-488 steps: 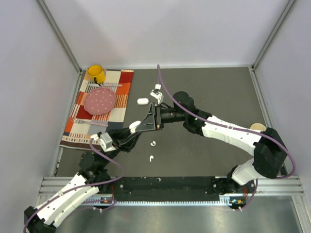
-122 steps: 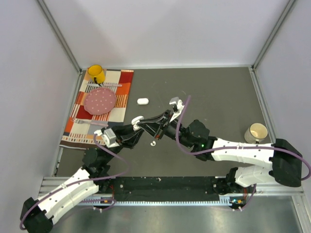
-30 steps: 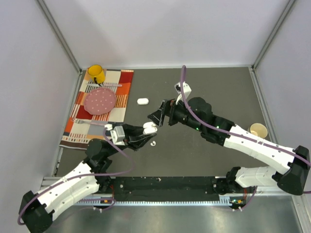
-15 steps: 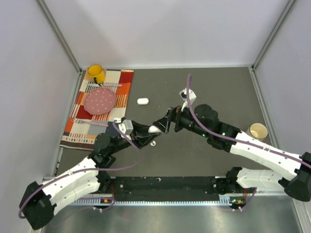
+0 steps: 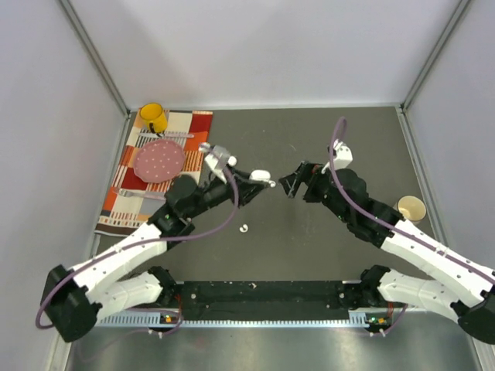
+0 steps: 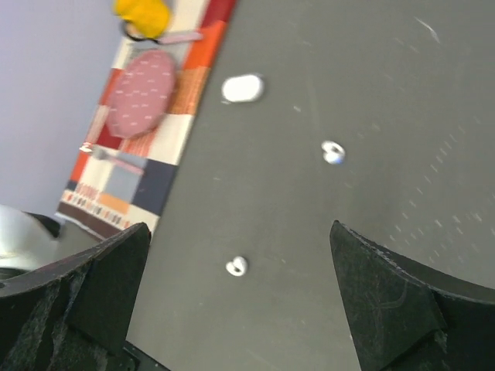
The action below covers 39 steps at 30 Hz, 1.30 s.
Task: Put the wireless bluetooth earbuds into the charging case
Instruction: Close the charging case, then place the charging case at the center of the board.
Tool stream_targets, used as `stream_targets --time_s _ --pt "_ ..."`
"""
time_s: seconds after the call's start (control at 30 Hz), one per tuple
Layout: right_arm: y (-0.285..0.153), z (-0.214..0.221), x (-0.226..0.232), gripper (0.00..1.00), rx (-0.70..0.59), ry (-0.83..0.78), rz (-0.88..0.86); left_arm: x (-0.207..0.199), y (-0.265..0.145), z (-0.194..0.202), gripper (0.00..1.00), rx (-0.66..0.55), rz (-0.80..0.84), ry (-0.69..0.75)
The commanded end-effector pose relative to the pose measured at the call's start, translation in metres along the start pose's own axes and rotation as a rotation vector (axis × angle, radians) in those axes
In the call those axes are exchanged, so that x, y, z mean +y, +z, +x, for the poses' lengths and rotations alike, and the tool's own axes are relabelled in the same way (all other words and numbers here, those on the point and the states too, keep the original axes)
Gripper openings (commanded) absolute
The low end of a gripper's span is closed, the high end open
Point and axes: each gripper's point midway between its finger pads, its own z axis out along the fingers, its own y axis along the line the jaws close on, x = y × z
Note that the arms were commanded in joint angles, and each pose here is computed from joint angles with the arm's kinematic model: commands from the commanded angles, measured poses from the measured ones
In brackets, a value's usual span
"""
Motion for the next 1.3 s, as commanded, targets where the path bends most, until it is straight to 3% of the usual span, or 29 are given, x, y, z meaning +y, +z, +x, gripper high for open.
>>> stream_targets --time_s 0.0,0.2,0.33,0.53,0.8,1.07,1.27 --pt "-0.007 0.017 -0.041 0.99 0.038 0.158 0.134 0.019 0.022 0.035 0.00 0.228 -0.108 -0.201" --pt "-0.032 0.022 -0.077 0.99 -0.007 0.290 0.284 0.028 0.051 0.080 0.00 0.321 -0.096 -0.404" --pt "-0.064 -0.008 -0.101 0.99 -0.217 0.358 0.330 0.039 0.070 0.104 0.00 0.344 -0.105 -0.521" --pt "-0.098 -0.039 -0.121 0.99 -0.404 0.349 0.375 0.046 0.096 0.141 0.02 0.417 -0.083 -0.695" --pt "-0.091 -0.038 -0.112 0.99 -0.329 0.269 0.374 0.066 0.103 0.178 0.06 0.419 -0.157 -0.836" --pt "-0.080 -0.030 -0.104 0.99 -0.268 0.261 0.356 0.091 0.096 0.212 0.17 0.453 -0.303 -0.849" --pt "-0.082 -0.032 -0.106 0.99 -0.279 0.262 0.360 0.094 0.094 0.229 0.25 0.492 -0.322 -0.879"
